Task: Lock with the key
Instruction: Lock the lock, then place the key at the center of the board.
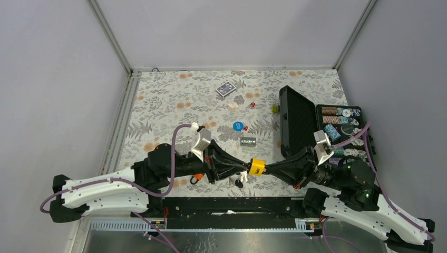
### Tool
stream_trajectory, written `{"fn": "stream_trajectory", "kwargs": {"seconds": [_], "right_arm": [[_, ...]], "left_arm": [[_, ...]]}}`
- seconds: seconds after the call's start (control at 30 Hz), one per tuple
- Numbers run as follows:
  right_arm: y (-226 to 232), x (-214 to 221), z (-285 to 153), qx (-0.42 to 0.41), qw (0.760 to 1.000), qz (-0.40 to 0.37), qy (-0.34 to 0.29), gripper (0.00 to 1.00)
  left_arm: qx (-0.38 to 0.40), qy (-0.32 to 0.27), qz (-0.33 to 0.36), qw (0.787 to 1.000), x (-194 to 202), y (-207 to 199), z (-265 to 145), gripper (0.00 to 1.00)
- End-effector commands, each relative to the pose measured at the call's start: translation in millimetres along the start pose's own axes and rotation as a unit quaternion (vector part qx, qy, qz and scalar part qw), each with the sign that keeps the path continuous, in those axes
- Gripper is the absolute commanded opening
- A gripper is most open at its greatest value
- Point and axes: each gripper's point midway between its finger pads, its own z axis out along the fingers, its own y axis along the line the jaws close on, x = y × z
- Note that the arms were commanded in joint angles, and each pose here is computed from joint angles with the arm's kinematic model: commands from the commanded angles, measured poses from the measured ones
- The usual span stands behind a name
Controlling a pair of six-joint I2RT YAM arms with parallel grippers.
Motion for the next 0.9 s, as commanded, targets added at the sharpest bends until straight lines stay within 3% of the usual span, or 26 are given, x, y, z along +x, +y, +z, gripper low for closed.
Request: {"fn": "stream_trajectory", "kwargs": {"seconds": [0.0,0.67,0.87], "right_arm": [[15.3,-29.7,0.3,-0.027,0.998,-0.011,-0.054,0.0],[7.8,-27.6,-0.6,-0.007,0.999,-0.021,-0.048,0.0],[5.0,-24.2,2.6,-0.003,0.999,-0.019,-0.042,0.0]], "left_arm": [[-0.004,-0.046,0.009,0.999,-21.0,-0.2,-3.1,0.03],[-0.113,-0.057,0.042,0.991,-29.4,28.5,-63.2,0.0],[-0.149,-0.02,0.025,0.988,-0.6,47.7,-59.8,0.0]]}}
